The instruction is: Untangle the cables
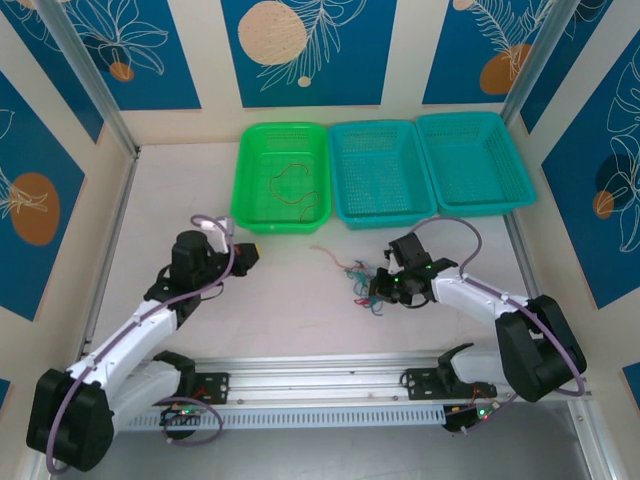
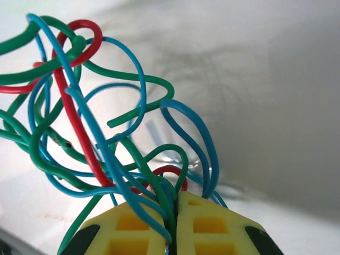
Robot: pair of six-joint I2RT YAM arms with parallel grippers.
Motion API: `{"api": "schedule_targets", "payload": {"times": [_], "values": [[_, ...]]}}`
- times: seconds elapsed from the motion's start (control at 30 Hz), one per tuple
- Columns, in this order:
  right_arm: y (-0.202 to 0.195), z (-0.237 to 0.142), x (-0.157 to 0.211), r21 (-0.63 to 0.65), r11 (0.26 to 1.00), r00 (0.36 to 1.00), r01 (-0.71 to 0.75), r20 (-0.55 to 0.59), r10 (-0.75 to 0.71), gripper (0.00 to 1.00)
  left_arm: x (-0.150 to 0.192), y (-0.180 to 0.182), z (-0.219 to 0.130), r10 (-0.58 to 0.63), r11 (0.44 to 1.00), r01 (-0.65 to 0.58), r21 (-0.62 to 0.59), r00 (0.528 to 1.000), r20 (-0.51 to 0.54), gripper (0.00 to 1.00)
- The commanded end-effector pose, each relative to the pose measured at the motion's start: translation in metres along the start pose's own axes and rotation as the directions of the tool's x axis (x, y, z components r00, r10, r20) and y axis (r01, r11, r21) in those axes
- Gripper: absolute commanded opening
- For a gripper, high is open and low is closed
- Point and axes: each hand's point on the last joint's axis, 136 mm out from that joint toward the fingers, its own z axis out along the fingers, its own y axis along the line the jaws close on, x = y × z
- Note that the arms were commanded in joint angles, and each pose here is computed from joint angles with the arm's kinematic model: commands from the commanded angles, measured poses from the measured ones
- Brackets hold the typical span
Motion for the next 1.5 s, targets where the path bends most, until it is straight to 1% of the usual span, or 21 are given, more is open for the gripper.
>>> {"api": "schedule_targets", "payload": {"times": [0.0, 0.03, 0.1, 0.17, 0.23, 0.37, 0.4, 0.57, 0.67, 0.7, 0.73, 0.8, 0.93, 0.97, 1.0, 1.03, 1.1, 1.17, 1.23, 1.37, 1.47], "values": [[0.039, -0.011, 0.004, -0.080, 0.974, 0.977, 0.213, -0.010, -0.214, 0.03, 0.005, -0.049, 0.002, 0.093, 0.978, -0.088, 0.190, 0.996, -0.018, 0.29], [0.046, -0.012, 0.005, -0.092, 0.966, 0.970, 0.242, -0.011, -0.244, 0.03, 0.007, -0.048, 0.004, 0.066, 0.983, -0.061, 0.172, 0.998, -0.024, 0.35], [0.058, -0.012, 0.005, -0.107, 0.958, 0.963, 0.267, -0.008, -0.269, 0.03, 0.010, -0.042, 0.009, -0.039, 0.988, 0.041, 0.149, 0.999, -0.016, 0.41], [0.064, -0.010, 0.003, -0.109, 0.959, 0.964, 0.262, -0.011, -0.265, 0.03, 0.015, -0.034, 0.015, -0.177, 0.975, 0.175, 0.135, 0.984, -0.003, 0.44], [0.070, -0.008, 0.001, -0.116, 0.961, 0.966, 0.253, -0.017, -0.256, 0.03, 0.020, -0.034, 0.019, -0.244, 0.960, 0.240, 0.147, 0.970, 0.007, 0.47], [0.080, -0.003, 0.000, -0.139, 0.959, 0.967, 0.245, -0.034, -0.252, 0.02, 0.026, -0.051, 0.025, -0.247, 0.954, 0.240, 0.181, 0.969, 0.018, 0.51], [0.082, -0.002, -0.001, -0.144, 0.959, 0.967, 0.244, -0.037, -0.251, 0.02, 0.027, -0.055, 0.026, -0.241, 0.954, 0.233, 0.186, 0.970, 0.019, 0.54], [0.092, -0.001, 0.000, -0.169, 0.956, 0.968, 0.238, -0.043, -0.248, 0.02, 0.036, -0.043, 0.042, -0.278, 0.956, 0.273, 0.111, 0.960, 0.030, 0.83], [0.099, -0.002, 0.004, -0.201, 0.951, 0.967, 0.236, -0.045, -0.250, 0.02, 0.037, -0.039, 0.055, -0.293, 0.953, 0.288, 0.097, 0.955, 0.042, 0.85], [0.101, -0.002, 0.006, -0.211, 0.948, 0.966, 0.238, -0.047, -0.253, 0.02, 0.036, -0.038, 0.058, -0.302, 0.950, 0.297, 0.093, 0.952, 0.050, 0.85], [0.105, -0.002, 0.008, -0.222, 0.945, 0.965, 0.242, -0.049, -0.259, 0.02, 0.034, -0.037, 0.063, -0.311, 0.948, 0.305, 0.094, 0.949, 0.057, 0.81], [0.108, 0.000, 0.012, -0.229, 0.941, 0.962, 0.250, -0.055, -0.269, 0.02, 0.029, -0.039, 0.068, -0.323, 0.943, 0.314, 0.110, 0.943, 0.076, 0.65], [0.101, 0.009, 0.017, -0.186, 0.953, 0.963, 0.240, -0.076, -0.258, 0.03, 0.017, -0.042, 0.071, -0.324, 0.942, 0.308, 0.129, 0.938, 0.123, 0.20], [0.096, 0.012, 0.017, -0.164, 0.959, 0.965, 0.231, -0.084, -0.247, 0.03, 0.015, -0.042, 0.070, -0.319, 0.945, 0.304, 0.122, 0.938, 0.135, 0.10], [0.092, 0.014, 0.018, -0.143, 0.964, 0.967, 0.224, -0.090, -0.238, 0.04, 0.015, -0.040, 0.068, -0.312, 0.948, 0.298, 0.111, 0.939, 0.143, 0.03], [0.085, 0.017, 0.017, -0.107, 0.972, 0.972, 0.208, -0.091, -0.218, 0.07, 0.014, -0.038, 0.065, -0.306, 0.951, 0.293, 0.099, 0.940, 0.152, 0.00], [0.064, 0.022, 0.014, -0.001, 0.987, 0.984, 0.159, -0.083, -0.159, 0.12, 0.012, -0.037, 0.057, -0.288, 0.957, 0.278, 0.080, 0.943, 0.168, 0.00], [0.039, 0.023, 0.010, 0.111, 0.989, 0.993, 0.099, -0.075, -0.091, 0.13, 0.008, -0.034, 0.044, -0.251, 0.968, 0.247, 0.049, 0.949, 0.192, 0.00], [0.020, 0.023, 0.008, 0.172, 0.984, 0.997, 0.047, -0.075, -0.035, 0.13, 0.004, -0.027, 0.028, -0.210, 0.976, 0.218, -0.013, 0.953, 0.218, 0.00], [-0.007, 0.017, 0.004, 0.229, 0.972, 0.996, -0.050, -0.057, 0.065, 0.12, -0.003, -0.007, -0.005, -0.128, 0.973, 0.174, -0.150, 0.953, 0.275, 0.00], [-0.019, 0.009, -0.001, 0.235, 0.966, 0.993, -0.105, -0.030, 0.116, 0.11, -0.006, 0.010, -0.023, -0.114, 0.958, 0.188, -0.217, 0.943, 0.313, 0.00]]}}
